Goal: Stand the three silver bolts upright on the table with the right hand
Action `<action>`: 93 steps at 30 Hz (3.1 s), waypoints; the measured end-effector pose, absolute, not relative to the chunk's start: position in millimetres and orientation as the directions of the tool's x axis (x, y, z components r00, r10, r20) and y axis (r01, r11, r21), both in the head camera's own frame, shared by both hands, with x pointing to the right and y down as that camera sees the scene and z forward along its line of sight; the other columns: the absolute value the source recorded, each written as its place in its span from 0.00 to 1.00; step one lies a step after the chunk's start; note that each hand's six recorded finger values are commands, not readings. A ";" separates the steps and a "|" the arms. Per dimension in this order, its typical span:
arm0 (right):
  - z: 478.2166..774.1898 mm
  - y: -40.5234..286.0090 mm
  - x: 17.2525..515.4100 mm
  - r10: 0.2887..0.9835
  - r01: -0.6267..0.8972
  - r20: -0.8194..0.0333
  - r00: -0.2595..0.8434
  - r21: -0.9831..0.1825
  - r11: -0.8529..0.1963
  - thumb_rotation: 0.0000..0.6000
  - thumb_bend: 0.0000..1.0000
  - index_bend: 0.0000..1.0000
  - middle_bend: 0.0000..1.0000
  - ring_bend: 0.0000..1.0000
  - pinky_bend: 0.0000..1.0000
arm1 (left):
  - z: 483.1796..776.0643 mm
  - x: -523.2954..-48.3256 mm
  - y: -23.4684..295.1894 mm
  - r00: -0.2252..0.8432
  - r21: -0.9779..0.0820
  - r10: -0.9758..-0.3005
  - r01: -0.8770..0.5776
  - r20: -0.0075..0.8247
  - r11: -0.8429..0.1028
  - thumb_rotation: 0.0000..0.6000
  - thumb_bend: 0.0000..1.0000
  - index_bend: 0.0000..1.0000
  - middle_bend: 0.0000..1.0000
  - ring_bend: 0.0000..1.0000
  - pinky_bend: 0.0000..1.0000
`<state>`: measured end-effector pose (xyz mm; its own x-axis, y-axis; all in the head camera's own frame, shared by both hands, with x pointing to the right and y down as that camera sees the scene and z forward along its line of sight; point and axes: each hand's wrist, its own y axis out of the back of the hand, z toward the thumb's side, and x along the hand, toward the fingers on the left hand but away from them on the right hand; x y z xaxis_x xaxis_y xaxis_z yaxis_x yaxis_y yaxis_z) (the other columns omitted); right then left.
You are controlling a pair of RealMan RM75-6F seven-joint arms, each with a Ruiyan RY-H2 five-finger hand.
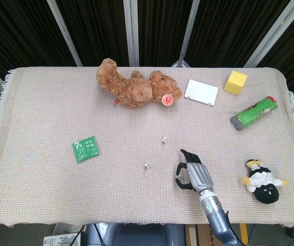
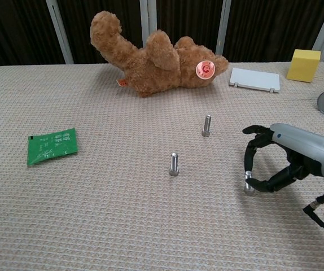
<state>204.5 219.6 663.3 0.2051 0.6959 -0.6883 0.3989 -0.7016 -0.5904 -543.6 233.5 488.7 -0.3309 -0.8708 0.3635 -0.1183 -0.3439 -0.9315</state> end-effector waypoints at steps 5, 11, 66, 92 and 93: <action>663.1 218.8 204.7 0.697 0.402 -0.687 0.205 -0.591 -0.700 1.00 0.39 0.63 0.00 0.00 0.04 | 488.5 -544.0 233.5 -0.333 -0.932 -0.871 -0.118 0.362 -0.343 1.00 0.08 0.03 0.03 0.00 0.07; 663.2 218.5 205.3 0.697 0.399 -0.687 0.205 -0.591 -0.701 1.00 0.39 0.63 0.00 0.00 0.04 | 488.8 -543.8 233.6 -0.332 -0.931 -0.870 -0.118 0.364 -0.344 1.00 0.08 0.03 0.03 0.00 0.07; 650.5 226.1 215.9 0.672 0.356 -0.702 0.235 -0.582 -0.731 1.00 0.30 0.33 0.00 0.00 0.03 | 489.0 -543.2 234.2 -0.331 -0.931 -0.871 -0.113 0.363 -0.346 1.00 0.08 0.03 0.03 0.00 0.07; 531.3 230.4 395.3 0.944 0.207 -0.328 -0.034 -0.927 -0.314 1.00 0.28 0.19 0.00 0.00 0.02 | 485.3 -542.1 239.0 -0.315 -0.926 -0.871 -0.127 0.377 -0.355 1.00 0.08 0.03 0.03 0.00 0.07; 530.9 233.8 400.7 0.946 0.189 -0.323 -0.037 -0.931 -0.311 1.00 0.28 0.18 0.00 0.00 0.01 | 485.2 -542.3 239.7 -0.315 -0.925 -0.870 -0.126 0.380 -0.359 1.00 0.08 0.03 0.03 0.00 0.07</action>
<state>400.7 233.8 530.9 -0.0369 0.9455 -0.3235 0.1892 -0.3112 -0.9313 -542.3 239.7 485.2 -0.3149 -0.8698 0.3799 -0.1256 -0.3586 -0.9250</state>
